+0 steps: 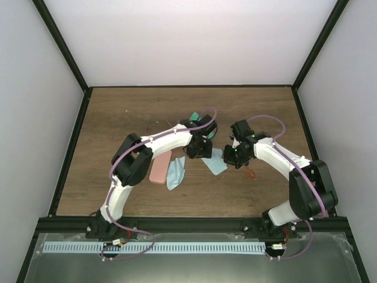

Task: Organize the sunglasses
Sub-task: Adjust the glasses cleaning cloth at the center of the board.

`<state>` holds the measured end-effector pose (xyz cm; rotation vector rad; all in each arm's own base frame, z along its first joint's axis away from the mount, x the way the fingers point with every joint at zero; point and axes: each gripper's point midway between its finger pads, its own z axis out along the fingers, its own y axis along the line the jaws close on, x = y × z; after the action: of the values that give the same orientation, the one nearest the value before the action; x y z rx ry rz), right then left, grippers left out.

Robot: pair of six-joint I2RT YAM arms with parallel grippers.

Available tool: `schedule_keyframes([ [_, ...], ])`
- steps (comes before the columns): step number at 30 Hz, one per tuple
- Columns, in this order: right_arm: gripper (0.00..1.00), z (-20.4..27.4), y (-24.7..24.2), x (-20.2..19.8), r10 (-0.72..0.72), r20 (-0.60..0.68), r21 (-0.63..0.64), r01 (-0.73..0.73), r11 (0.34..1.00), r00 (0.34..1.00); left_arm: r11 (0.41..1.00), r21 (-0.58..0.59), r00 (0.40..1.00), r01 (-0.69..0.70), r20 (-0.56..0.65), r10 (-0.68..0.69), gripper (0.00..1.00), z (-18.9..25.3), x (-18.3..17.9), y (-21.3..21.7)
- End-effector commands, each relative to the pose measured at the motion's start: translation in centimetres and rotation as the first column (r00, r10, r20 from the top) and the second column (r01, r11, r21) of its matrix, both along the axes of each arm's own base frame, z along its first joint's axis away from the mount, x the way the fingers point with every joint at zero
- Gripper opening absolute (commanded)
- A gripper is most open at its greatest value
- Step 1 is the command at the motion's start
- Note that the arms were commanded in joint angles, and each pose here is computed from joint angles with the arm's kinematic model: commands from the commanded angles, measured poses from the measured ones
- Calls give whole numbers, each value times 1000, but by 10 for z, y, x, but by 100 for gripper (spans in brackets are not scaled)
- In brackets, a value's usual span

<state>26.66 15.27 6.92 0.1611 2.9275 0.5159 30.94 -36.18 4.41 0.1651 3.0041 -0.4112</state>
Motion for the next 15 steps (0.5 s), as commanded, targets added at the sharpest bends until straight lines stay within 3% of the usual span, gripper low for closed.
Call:
schedule_keyframes([
  [1,1,4,-12,12,-13,47,-50,15,999,999,992,7,990,128,-62,-128,51,-7,-23,-14],
  [6,1,7,-20,21,-27,84,-99,35,994,996,987,21,985,158,-71,-156,51,-9,-31,-12],
  [15,1,3,-21,26,-42,83,-110,51,993,996,988,8,988,152,22,-152,52,2,-3,-32],
])
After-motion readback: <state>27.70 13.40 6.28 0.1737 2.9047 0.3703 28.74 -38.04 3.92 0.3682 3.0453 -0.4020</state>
